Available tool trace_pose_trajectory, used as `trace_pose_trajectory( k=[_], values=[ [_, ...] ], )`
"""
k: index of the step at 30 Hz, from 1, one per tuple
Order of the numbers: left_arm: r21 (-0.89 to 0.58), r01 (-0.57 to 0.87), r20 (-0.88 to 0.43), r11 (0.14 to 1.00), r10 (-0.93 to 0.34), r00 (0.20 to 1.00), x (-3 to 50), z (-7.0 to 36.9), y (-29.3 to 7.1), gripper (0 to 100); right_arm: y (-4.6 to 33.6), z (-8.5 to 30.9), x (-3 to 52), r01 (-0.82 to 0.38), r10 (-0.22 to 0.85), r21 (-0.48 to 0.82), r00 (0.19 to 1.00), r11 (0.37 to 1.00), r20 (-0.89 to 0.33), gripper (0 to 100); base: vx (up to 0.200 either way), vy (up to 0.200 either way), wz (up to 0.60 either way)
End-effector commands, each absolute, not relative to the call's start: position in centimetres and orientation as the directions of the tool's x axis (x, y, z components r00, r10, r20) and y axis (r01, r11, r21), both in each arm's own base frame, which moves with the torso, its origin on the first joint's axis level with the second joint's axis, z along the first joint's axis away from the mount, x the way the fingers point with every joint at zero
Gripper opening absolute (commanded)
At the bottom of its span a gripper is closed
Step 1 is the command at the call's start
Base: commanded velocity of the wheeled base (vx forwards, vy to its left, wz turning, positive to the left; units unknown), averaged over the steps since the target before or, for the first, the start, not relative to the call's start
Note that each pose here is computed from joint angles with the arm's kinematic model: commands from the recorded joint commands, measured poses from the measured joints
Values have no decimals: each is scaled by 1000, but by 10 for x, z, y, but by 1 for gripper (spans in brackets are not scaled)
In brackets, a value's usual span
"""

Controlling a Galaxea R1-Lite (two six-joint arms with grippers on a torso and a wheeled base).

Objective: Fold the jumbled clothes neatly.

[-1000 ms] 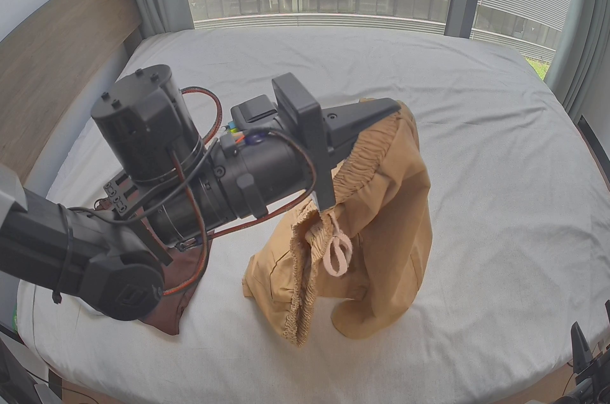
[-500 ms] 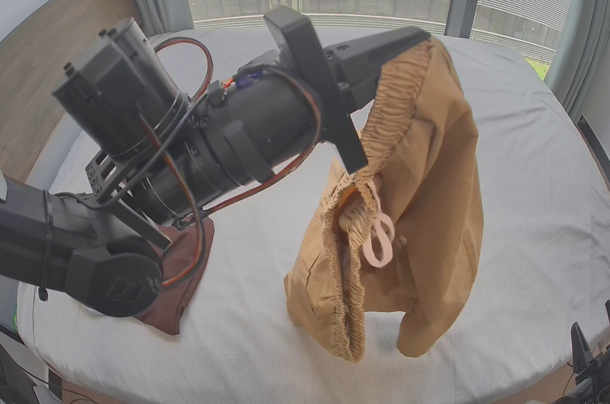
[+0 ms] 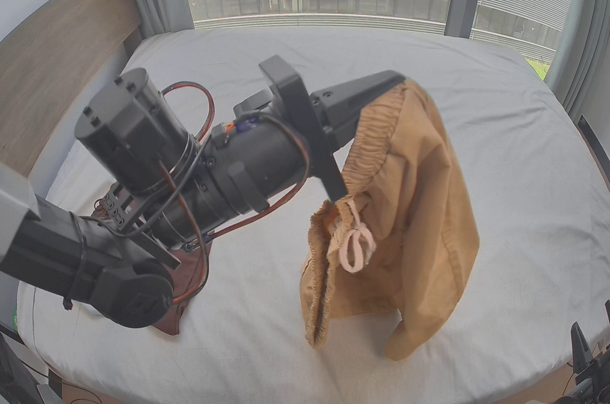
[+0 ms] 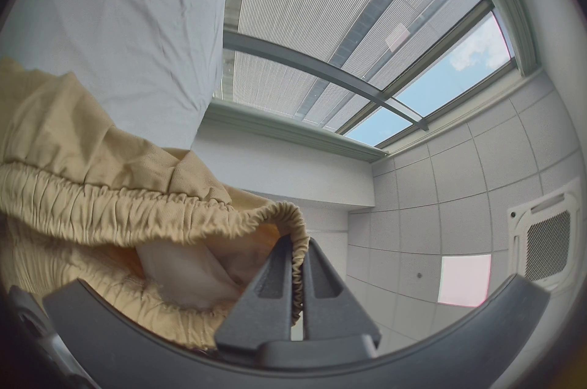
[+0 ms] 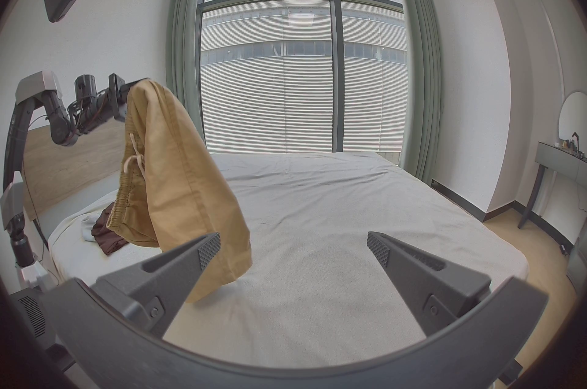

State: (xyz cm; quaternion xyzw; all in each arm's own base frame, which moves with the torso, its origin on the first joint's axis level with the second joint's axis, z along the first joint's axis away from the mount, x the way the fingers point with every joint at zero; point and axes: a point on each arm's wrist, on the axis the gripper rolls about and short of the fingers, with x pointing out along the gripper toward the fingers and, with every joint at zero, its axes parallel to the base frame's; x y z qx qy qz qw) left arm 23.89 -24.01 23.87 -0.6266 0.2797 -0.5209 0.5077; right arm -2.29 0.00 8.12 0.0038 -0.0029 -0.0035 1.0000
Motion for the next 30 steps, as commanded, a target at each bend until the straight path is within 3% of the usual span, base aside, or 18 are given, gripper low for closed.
trace_pose_trajectory(
  k=[1, 3, 5, 8, 19, 20, 23, 27, 30],
  values=[
    [-950, 230, 288, -211, -877, 386, 253, 205, -222, 0, 0, 76, -23, 6, -6, 8, 1000, 1000, 6, 100, 0, 0, 0],
    [-951, 262, 264, -165, -875, 407, 254, 198, -217, 0, 0, 76, -23, 6, -6, 8, 1000, 1000, 6, 100, 0, 0, 0],
    [-938, 344, 215, -39, -845, 490, 257, 183, -205, 0, 0, 76, -23, 6, -6, 8, 1000, 1000, 6, 100, 0, 0, 0],
    [-922, 380, 170, 72, -808, 565, 261, 169, -196, 0, 0, 76, -23, 8, -8, 8, 1000, 1000, 6, 100, 0, 0, 0],
    [-902, 382, 128, 201, -720, 682, 277, 154, -148, 0, 0, 76, -23, 8, -8, 8, 1000, 1000, 6, 100, 0, 0, 0],
    [-879, 397, 103, 265, -707, 700, 279, 148, -136, 0, 0, 76, -23, 6, -6, 8, 1000, 1000, 6, 100, 0, 0, 0],
    [-850, 412, 43, 327, -737, 674, 273, 132, -122, 0, 0, 76, -23, 8, -8, 8, 1000, 1000, 6, 100, 0, 0, 0],
    [-837, 426, 30, 344, -749, 662, 267, 125, -112, 0, 0, 76, -23, 8, -8, 8, 1000, 1000, 6, 100, 0, 0, 0],
    [-831, 418, 39, 367, -711, 702, 275, 123, -93, 0, 0, 76, -23, 8, -8, 8, 1000, 1000, 6, 100, 0, 0, 0]
  ],
)
